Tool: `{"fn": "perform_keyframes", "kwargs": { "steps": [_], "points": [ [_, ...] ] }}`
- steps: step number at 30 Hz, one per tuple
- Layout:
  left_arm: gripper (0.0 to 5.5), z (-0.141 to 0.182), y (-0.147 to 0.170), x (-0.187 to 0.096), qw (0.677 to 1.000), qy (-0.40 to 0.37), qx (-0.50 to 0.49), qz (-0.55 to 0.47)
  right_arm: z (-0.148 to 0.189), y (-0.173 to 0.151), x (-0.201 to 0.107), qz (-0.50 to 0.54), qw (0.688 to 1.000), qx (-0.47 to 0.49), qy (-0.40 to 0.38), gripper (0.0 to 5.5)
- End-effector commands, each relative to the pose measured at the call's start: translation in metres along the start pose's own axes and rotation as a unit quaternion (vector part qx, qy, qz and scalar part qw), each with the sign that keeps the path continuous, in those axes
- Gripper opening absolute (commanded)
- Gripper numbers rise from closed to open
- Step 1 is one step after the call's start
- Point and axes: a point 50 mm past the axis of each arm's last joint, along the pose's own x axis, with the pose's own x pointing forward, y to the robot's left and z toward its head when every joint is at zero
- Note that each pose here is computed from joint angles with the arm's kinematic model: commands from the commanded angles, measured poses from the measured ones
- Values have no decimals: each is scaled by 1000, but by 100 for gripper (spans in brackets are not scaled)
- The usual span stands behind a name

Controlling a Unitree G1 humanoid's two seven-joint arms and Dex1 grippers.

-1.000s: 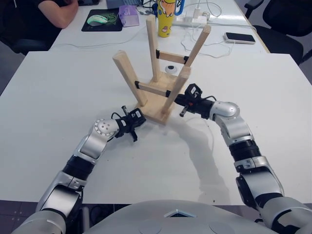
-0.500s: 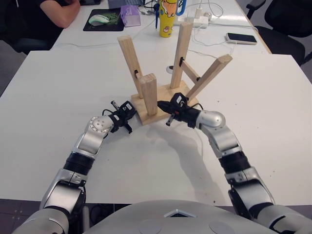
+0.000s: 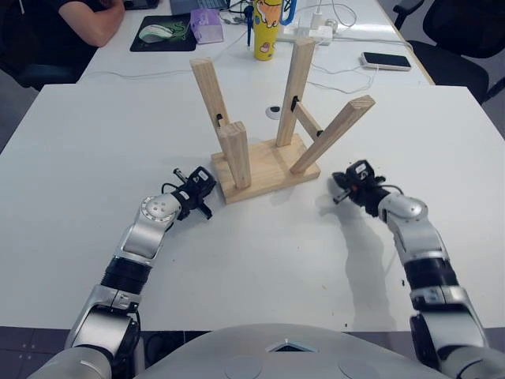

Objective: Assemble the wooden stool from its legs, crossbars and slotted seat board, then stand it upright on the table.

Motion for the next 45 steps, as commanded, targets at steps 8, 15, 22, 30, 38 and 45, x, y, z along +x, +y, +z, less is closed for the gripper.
{"fn": "perform_keyframes", "kwargs": {
  "steps": [8,15,22,30,38,45],
  "points": [
    [0,-5,-41,5,996,29,-19,-76,-5,32,19,106,994,-27,0,2],
    [0,-11,-51,-8,993,16,-67,-92,-18,63,-18,185,983,-8,8,2],
    [0,-37,-48,-19,995,66,-44,-60,-37,69,-44,153,987,24,51,2],
    [0,-57,-44,-39,993,96,-17,67,-55,50,-57,23,996,5,82,2],
    [0,-43,-76,-34,996,70,-47,-16,-45,71,-50,76,995,14,58,2],
    [0,-13,-79,-31,997,18,-64,-48,-30,86,-56,139,989,29,33,2]
  ]
}}
